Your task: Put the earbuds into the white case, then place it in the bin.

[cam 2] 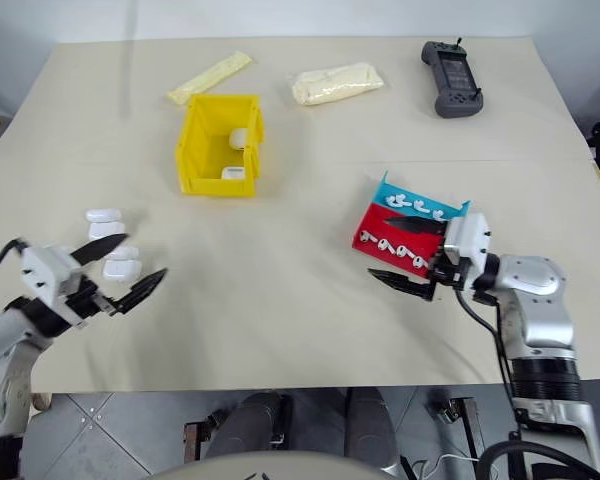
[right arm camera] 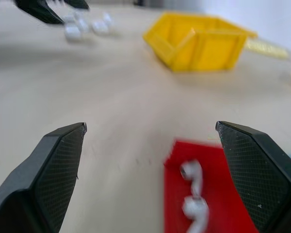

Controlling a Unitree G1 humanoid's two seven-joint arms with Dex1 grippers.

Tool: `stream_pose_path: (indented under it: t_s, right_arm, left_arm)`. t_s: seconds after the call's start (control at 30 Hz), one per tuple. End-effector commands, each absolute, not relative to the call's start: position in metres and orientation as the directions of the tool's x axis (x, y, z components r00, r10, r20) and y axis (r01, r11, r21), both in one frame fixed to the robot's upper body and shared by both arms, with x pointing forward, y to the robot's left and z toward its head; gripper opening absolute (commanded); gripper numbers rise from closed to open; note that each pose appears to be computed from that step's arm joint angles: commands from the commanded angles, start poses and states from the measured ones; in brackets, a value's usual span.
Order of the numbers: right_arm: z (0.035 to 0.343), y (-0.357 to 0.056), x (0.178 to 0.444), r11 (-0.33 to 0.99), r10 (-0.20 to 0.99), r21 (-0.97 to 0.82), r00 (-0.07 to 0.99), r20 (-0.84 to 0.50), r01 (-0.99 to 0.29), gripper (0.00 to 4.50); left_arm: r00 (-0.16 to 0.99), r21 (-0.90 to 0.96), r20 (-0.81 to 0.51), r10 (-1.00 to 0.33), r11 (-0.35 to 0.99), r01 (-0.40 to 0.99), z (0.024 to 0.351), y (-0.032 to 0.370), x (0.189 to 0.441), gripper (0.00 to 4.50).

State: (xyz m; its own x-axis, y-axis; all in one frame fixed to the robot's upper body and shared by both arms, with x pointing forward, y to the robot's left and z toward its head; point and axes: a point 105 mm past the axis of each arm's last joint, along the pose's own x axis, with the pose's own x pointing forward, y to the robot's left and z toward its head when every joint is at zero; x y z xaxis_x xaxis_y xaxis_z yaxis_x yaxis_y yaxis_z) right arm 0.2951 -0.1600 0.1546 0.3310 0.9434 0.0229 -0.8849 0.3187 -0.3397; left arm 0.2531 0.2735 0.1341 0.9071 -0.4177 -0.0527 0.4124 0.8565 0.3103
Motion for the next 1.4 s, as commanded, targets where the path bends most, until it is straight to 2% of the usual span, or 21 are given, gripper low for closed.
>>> stream_pose_path:
  t_s: [0.03, 0.1, 0.17, 0.27, 0.37, 0.53, 0.67, 0.73, 0.8, 0.9, 1.0, 1.2, 1.4]
  right_arm:
    - [0.178, -0.134, 0.29, 0.272, 0.962, -0.406, 0.247, 0.114, -0.872, 4.5]
    - [0.187, -0.123, 0.288, 0.274, 0.961, -0.426, 0.226, 0.161, -0.862, 4.5]
    - [0.195, -0.114, 0.285, 0.281, 0.957, -0.434, 0.214, 0.197, -0.856, 4.5]
    - [0.2, -0.106, 0.28, 0.268, 0.959, -0.445, 0.191, 0.211, -0.854, 4.5]
    - [0.203, -0.104, 0.28, 0.27, 0.958, -0.445, 0.19, 0.216, -0.854, 4.5]
    - [0.202, -0.109, 0.279, 0.257, 0.964, -0.427, 0.198, 0.178, -0.867, 4.5]
    - [0.196, -0.115, 0.278, 0.244, 0.969, -0.384, 0.21, 0.131, -0.891, 4.5]
    - [0.195, -0.116, 0.277, 0.245, 0.969, -0.373, 0.214, 0.123, -0.895, 4.5]
    - [0.193, -0.116, 0.276, 0.242, 0.97, -0.359, 0.215, 0.112, -0.902, 4.5]
    - [0.191, -0.115, 0.275, 0.244, 0.97, -0.343, 0.222, 0.101, -0.907, 4.5]
    - [0.19, -0.116, 0.273, 0.24, 0.971, -0.332, 0.224, 0.088, -0.912, 4.5]
    - [0.189, -0.12, 0.269, 0.251, 0.968, -0.336, 0.238, 0.079, -0.908, 4.5]
    - [0.183, -0.119, 0.26, 0.257, 0.966, -0.323, 0.245, 0.078, -0.911, 4.5]
  left_arm:
    - [0.99, 0.299, -0.017, -0.141, 0.944, 0.139, 0.139, 0.306, 0.228, 4.47]
    - [0.999, 0.26, -0.039, 0.038, 0.965, -0.027, 0.131, 0.325, 0.206, 4.47]
    - [0.987, 0.189, -0.071, 0.143, 0.974, -0.128, 0.123, 0.332, 0.187, 4.47]
    - [0.971, 0.114, -0.113, 0.21, 0.974, -0.197, 0.114, 0.333, 0.173, 4.47]
    - [0.959, 0.091, -0.151, 0.238, 0.97, -0.226, 0.11, 0.333, 0.172, 4.47]
    - [0.947, 0.056, -0.26, 0.188, 0.982, -0.18, 0.109, 0.33, 0.186, 4.47]
    - [0.899, 0.028, -0.414, 0.139, 0.99, -0.141, 0.114, 0.341, 0.195, 4.47]
    - [0.871, 0.06, -0.471, 0.142, 0.99, -0.13, 0.127, 0.347, 0.203, 4.47]
    - [0.848, 0.021, -0.522, 0.089, 0.996, -0.091, 0.141, 0.346, 0.214, 4.47]
    - [0.787, 0.033, -0.617, 0.01, 0.999, 0.013, 0.16, 0.335, 0.228, 4.47]
    - [0.726, 0.003, -0.685, -0.063, 0.996, 0.09, 0.165, 0.315, 0.239, 4.47]
    - [0.663, 0.016, -0.737, -0.131, 0.977, 0.212, 0.151, 0.279, 0.26, 4.47]
    - [0.69, 0.015, -0.717, -0.094, 0.989, 0.15, 0.144, 0.272, 0.279, 4.47]
